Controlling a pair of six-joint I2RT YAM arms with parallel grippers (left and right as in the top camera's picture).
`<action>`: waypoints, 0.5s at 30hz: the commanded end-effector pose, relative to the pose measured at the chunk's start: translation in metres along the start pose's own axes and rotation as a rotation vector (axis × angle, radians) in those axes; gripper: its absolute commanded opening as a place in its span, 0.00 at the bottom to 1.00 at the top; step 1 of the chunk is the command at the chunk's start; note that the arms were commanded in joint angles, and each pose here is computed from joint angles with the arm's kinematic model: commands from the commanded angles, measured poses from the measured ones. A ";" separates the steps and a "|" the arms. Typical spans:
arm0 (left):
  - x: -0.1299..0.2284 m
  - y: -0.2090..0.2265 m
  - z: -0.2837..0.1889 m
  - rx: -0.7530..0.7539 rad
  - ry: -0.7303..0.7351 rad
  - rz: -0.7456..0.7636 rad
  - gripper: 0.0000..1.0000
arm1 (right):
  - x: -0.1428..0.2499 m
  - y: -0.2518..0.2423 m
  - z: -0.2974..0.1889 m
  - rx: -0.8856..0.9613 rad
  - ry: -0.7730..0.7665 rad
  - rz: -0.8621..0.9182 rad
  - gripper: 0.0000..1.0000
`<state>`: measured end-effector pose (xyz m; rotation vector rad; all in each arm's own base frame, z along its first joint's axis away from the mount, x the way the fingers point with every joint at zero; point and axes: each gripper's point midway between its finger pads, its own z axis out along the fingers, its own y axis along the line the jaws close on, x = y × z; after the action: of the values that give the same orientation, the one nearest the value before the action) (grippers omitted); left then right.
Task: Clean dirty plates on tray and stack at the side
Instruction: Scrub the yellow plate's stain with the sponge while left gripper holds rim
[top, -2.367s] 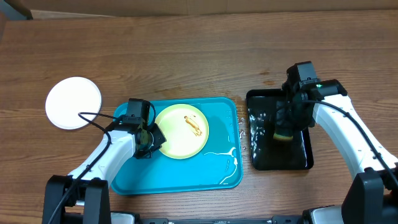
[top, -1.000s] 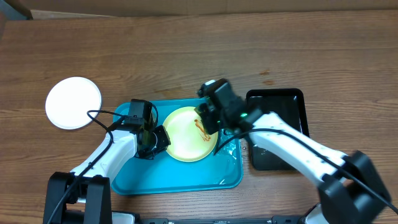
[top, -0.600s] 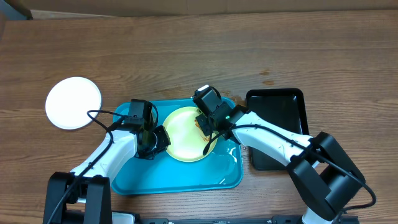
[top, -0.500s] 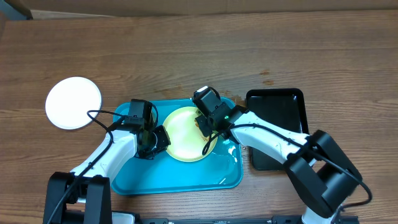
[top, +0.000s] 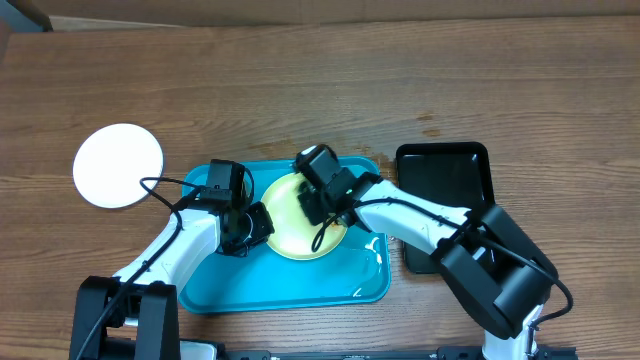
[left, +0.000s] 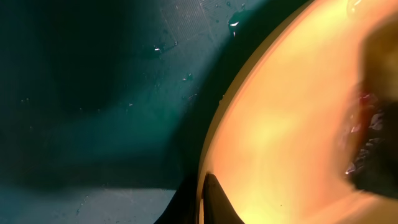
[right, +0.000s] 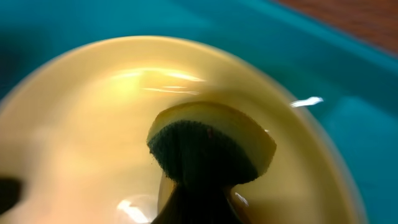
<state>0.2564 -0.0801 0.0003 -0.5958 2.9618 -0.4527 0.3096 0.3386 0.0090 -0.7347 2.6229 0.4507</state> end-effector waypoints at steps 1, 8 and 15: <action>0.012 0.018 0.011 -0.075 0.031 0.027 0.04 | 0.033 0.053 0.014 -0.218 0.136 0.048 0.04; 0.012 0.020 0.011 -0.084 0.030 0.031 0.04 | -0.039 0.044 -0.034 -0.251 0.018 0.098 0.04; 0.011 0.020 0.011 -0.084 0.029 0.030 0.04 | -0.075 0.014 -0.095 -0.257 -0.036 0.173 0.04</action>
<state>0.2562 -0.0800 0.0002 -0.5963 2.9628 -0.4517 0.3255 0.3486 0.0782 -0.5994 2.7231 0.7792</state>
